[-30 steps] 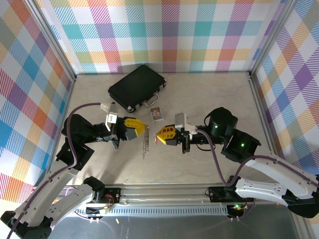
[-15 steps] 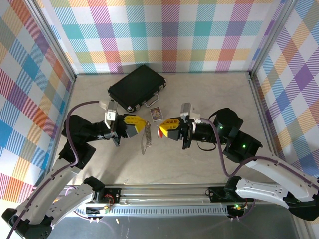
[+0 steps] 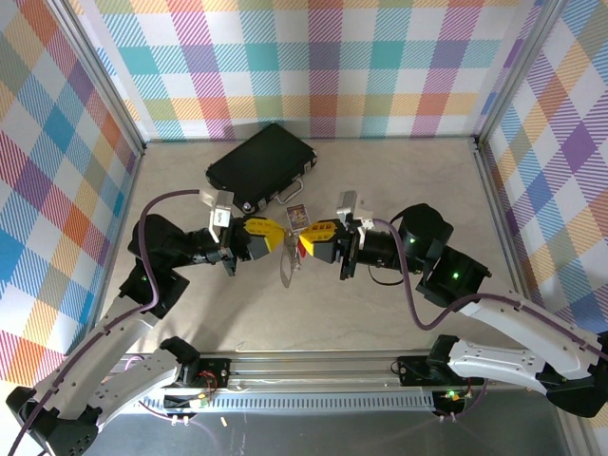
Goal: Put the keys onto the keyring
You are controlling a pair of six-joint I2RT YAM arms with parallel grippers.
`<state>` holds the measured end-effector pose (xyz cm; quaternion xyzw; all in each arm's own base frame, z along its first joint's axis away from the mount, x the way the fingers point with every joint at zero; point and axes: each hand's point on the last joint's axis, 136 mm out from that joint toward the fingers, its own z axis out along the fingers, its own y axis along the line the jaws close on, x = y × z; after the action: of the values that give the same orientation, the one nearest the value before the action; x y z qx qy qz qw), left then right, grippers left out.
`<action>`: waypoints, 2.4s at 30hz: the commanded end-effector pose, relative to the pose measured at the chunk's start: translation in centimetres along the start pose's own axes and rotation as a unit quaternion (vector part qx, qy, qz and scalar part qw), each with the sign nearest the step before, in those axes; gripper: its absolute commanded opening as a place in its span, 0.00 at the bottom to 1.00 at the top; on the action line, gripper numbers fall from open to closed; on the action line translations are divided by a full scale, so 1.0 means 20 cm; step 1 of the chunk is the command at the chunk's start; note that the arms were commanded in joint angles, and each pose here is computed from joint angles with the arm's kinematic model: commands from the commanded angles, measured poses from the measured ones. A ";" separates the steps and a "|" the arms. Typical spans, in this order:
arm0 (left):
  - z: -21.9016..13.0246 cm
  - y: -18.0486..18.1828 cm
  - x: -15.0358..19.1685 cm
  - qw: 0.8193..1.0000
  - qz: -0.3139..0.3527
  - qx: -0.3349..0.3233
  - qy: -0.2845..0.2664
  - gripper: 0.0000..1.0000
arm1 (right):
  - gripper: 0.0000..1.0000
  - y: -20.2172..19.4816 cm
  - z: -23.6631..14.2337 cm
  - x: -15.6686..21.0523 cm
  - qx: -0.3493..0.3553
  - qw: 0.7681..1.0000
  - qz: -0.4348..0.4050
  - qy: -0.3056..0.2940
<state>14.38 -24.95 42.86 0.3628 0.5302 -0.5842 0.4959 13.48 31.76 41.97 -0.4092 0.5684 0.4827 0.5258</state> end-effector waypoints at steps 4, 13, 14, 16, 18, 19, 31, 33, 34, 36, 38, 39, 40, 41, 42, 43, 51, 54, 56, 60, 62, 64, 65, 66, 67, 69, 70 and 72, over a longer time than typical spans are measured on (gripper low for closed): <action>0.00 -0.01 0.01 0.999 0.029 -0.010 0.007 0.00 | 0.00 -0.01 -0.02 -0.09 0.010 1.000 -0.006 -0.025; 0.01 0.01 0.04 0.999 0.029 -0.015 0.017 0.00 | 0.00 -0.02 0.01 -0.07 0.014 1.000 -0.003 -0.013; 0.01 0.01 0.03 0.999 0.030 -0.015 0.017 0.00 | 0.00 -0.02 0.01 -0.06 0.014 1.000 -0.003 -0.011; 0.01 0.01 0.03 0.999 0.029 -0.016 0.018 0.00 | 0.00 -0.03 0.01 -0.06 0.015 1.000 -0.003 -0.008; 0.01 0.01 0.03 0.999 0.029 -0.015 0.018 0.00 | 0.00 -0.03 0.01 -0.06 0.017 1.000 -0.005 -0.009; 0.01 0.01 0.03 0.999 0.029 -0.015 0.018 0.00 | 0.00 -0.03 0.01 -0.06 0.018 1.000 -0.007 -0.010; 0.01 0.00 0.03 0.999 0.028 -0.015 0.021 0.00 | 0.00 -0.02 -0.01 -0.04 0.016 1.000 -0.019 -0.011; 0.01 0.01 0.04 0.999 0.027 -0.016 0.021 0.00 | 0.00 -0.02 -0.01 -0.04 0.016 1.000 -0.020 -0.011; 0.01 0.00 0.03 0.999 0.028 -0.016 0.020 0.00 | 0.00 -0.02 -0.01 -0.04 0.014 1.000 -0.020 -0.010; 0.01 0.01 0.04 0.999 0.027 -0.016 0.021 0.00 | 0.00 -0.02 0.00 -0.03 0.010 1.000 -0.019 -0.008; 0.01 0.01 0.03 0.999 0.029 -0.016 0.020 0.00 | 0.00 -0.01 0.00 -0.02 0.006 1.000 -0.019 -0.007; 0.01 0.01 0.04 0.999 0.028 -0.016 0.021 0.00 | 0.00 -0.01 0.01 -0.02 0.005 1.000 -0.019 -0.006; 0.01 0.01 0.03 0.999 0.028 -0.016 0.021 0.00 | 0.00 -0.01 0.01 -0.02 0.004 1.000 -0.020 -0.005; 0.01 0.00 0.03 0.999 0.028 -0.016 0.020 0.00 | 0.00 -0.01 0.01 -0.01 0.003 1.000 -0.020 -0.003; 0.01 0.00 0.03 0.999 0.028 -0.015 0.021 0.00 | 0.00 -0.01 0.01 0.00 0.002 1.000 -0.020 -0.001; 0.01 0.00 0.03 0.999 0.028 -0.015 0.021 0.00 | 0.00 -0.01 0.01 0.00 0.001 1.000 -0.020 0.001; 0.00 -0.01 0.02 0.999 0.030 -0.013 0.018 0.00 | 0.00 -0.01 0.03 0.02 -0.001 1.000 -0.021 0.007; 0.00 -0.02 0.02 0.999 0.029 -0.010 0.019 0.00 | 0.00 -0.02 0.04 0.03 -0.001 1.000 -0.023 0.009; 0.00 -0.02 0.02 0.999 0.030 -0.010 0.018 0.00 | 0.00 -0.02 0.04 0.04 0.001 1.000 -0.023 0.010; 0.00 -0.02 0.02 0.999 0.029 -0.010 0.019 0.00 | 0.00 -0.03 0.05 0.06 0.001 1.000 -0.024 0.013; 0.00 -0.02 0.02 0.999 0.030 -0.012 0.018 0.00 | 0.00 -0.03 0.04 0.06 0.000 1.000 -0.026 0.011; 0.00 0.00 0.03 0.999 0.030 -0.023 0.020 0.00 | 0.00 -0.03 0.04 0.06 0.001 1.000 -0.026 0.010; -0.01 0.02 0.03 0.999 0.030 -0.035 0.024 0.00 | 0.00 -0.03 0.04 0.06 0.003 1.000 -0.025 0.011; -0.01 0.05 0.04 0.998 0.032 -0.052 0.031 0.00 | 0.00 -0.04 0.03 0.07 0.009 1.000 -0.021 0.013; -0.02 0.09 0.07 0.996 0.030 -0.073 0.039 0.00 | 0.00 -0.05 0.02 0.09 0.017 1.000 -0.015 0.017; -0.05 0.18 0.09 0.990 0.031 -0.127 0.046 0.00 | 0.00 -0.08 0.01 0.16 0.034 0.999 -0.003 0.035; -0.06 0.22 0.12 0.987 0.031 -0.149 0.050 0.00 | 0.00 -0.11 0.00 0.22 0.047 0.998 0.009 0.048; -0.09 0.27 0.15 0.983 0.033 -0.176 0.048 0.00 | 0.00 -0.19 -0.01 0.37 0.078 0.992 0.049 0.081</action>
<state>17.52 -24.55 38.60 0.3328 0.6215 -0.4929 0.5099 14.94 31.85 37.20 -0.4083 0.6143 0.4453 0.5075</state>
